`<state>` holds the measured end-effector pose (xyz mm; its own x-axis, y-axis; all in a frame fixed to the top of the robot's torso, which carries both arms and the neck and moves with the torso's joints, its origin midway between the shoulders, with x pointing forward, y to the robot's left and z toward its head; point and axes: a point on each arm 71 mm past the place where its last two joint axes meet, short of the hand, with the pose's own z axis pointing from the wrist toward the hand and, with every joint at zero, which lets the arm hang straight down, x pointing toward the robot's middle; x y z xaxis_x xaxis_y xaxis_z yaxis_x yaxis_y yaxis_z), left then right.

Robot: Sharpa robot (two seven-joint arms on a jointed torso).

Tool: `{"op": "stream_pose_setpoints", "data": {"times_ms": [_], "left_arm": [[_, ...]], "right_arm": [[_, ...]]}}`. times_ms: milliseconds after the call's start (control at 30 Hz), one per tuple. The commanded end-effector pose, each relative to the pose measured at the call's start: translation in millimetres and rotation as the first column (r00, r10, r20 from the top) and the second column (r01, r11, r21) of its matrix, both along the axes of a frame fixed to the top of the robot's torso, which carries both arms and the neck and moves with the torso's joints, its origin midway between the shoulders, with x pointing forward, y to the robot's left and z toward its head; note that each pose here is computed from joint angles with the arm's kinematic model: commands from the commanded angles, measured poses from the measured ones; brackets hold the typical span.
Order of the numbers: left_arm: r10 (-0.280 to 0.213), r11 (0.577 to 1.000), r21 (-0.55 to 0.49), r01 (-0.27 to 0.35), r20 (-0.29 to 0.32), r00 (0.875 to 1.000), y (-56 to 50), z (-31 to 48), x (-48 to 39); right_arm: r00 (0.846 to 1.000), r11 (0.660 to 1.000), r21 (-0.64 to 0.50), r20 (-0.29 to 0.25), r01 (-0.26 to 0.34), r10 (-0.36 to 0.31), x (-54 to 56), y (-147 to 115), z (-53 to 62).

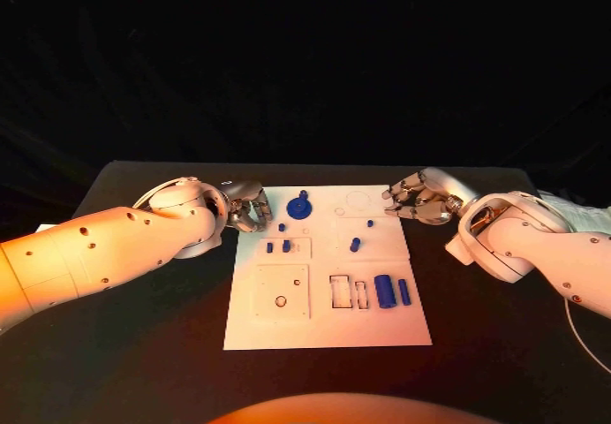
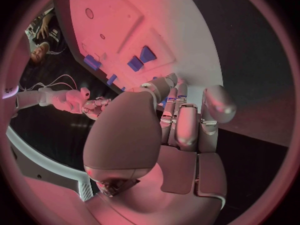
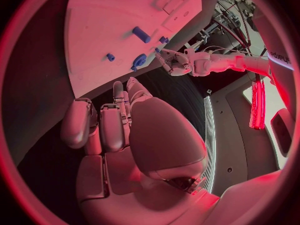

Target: Assemble the parts on the task board

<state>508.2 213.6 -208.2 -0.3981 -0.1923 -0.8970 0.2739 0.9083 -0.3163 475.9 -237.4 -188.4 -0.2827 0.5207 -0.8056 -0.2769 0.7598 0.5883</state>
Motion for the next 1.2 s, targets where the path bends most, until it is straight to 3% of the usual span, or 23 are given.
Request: {"op": "stream_pose_setpoints", "data": {"times_ms": [33,167,267,300,467,600,700,800,1200], "left_arm": [[0.085,0.935,-0.34,-0.095,-0.044,0.995,8.8,10.1,1.9],[0.162,0.803,-0.567,-0.183,-0.087,0.983,20.6,16.8,3.4],[0.203,0.651,-0.72,-0.24,-0.14,0.969,26.2,20.5,2.4],[0.206,0.617,-0.746,-0.251,-0.155,0.966,26.8,20.9,1.9],[0.184,0.3,-0.889,-0.347,-0.303,0.935,27.7,22.3,-4.7],[0.16,0.173,-0.911,-0.376,-0.35,0.923,28.2,23.4,-8.9],[0.145,0.117,-0.913,-0.39,-0.373,0.916,28.3,23.7,-11.9],[0.133,0.094,-0.914,-0.395,-0.382,0.915,27.9,24.0,-14.1],[0.113,0.073,-0.914,-0.399,-0.39,0.914,26.6,24.9,-17.6]], "right_arm": [[0.996,0.975,-0.222,0.078,-0.032,0.05,1.0,1.5,-2.1],[0.99,0.938,-0.343,0.118,-0.037,0.082,2.6,4.9,-3.7],[0.984,0.908,-0.417,0.143,-0.037,0.106,4.1,9.7,-5.0],[0.983,0.901,-0.432,0.149,-0.037,0.112,4.5,11.3,-5.5],[0.977,0.861,-0.507,0.16,-0.043,0.143,6.7,21.7,-11.7],[0.975,0.846,-0.531,0.151,-0.056,0.16,8.6,29.6,-17.8],[0.975,0.838,-0.541,0.141,-0.071,0.173,10.5,37.3,-23.0],[0.974,0.833,-0.546,0.127,-0.087,0.186,11.9,43.7,-27.6],[0.97,0.823,-0.55,0.09,-0.141,0.226,12.7,61.6,-37.7]]}}
